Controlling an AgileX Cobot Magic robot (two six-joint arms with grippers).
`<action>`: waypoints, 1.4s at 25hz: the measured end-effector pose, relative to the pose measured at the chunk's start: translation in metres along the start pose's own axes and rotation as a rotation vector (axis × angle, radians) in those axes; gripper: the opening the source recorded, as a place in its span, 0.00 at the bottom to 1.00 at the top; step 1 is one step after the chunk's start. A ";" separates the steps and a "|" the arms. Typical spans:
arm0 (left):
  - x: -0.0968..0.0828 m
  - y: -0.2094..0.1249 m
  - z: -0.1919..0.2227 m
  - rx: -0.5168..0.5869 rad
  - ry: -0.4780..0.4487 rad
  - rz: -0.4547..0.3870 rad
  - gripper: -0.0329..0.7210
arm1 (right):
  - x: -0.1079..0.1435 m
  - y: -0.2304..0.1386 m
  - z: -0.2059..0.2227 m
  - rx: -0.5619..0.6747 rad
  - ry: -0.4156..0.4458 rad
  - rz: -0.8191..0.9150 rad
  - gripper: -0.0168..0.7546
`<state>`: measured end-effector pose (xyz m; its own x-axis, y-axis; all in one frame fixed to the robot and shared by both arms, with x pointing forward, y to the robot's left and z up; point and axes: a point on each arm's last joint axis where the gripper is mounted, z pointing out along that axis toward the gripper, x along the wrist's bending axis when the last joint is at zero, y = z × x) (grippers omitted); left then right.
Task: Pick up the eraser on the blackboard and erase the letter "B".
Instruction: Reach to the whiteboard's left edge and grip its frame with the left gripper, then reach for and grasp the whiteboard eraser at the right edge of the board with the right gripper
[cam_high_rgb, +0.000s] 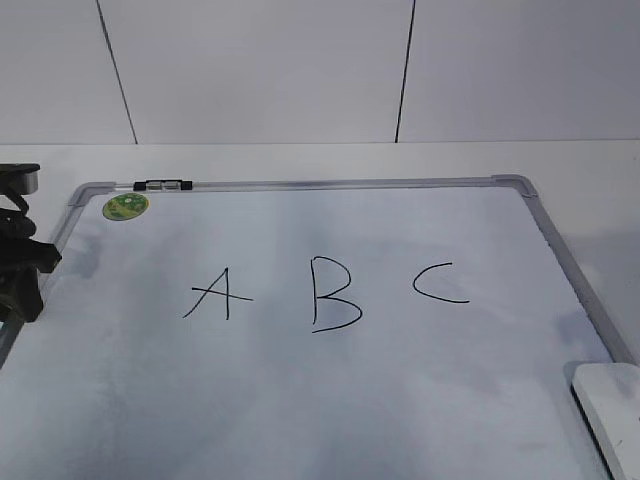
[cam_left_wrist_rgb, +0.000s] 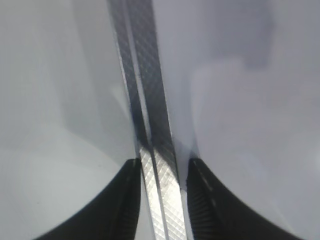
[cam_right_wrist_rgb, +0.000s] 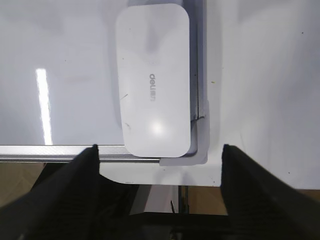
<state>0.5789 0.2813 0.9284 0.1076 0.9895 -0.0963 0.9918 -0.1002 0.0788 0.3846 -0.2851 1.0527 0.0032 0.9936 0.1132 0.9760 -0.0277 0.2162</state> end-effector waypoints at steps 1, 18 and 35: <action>0.000 0.000 0.000 -0.001 -0.004 -0.006 0.36 | 0.000 0.000 0.000 0.000 0.000 0.000 0.75; 0.012 -0.001 -0.001 -0.006 -0.020 -0.061 0.36 | 0.000 0.000 0.000 0.000 0.000 0.002 0.75; 0.019 -0.001 -0.002 -0.007 -0.005 -0.065 0.36 | -0.001 0.006 0.008 0.040 -0.002 0.007 0.75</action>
<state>0.5797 0.3000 0.9288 0.0434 0.9934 -0.1062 0.9963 -0.0351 0.0788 0.3921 -0.2850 1.0458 0.0104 0.9936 0.1121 0.9839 -0.0302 0.1762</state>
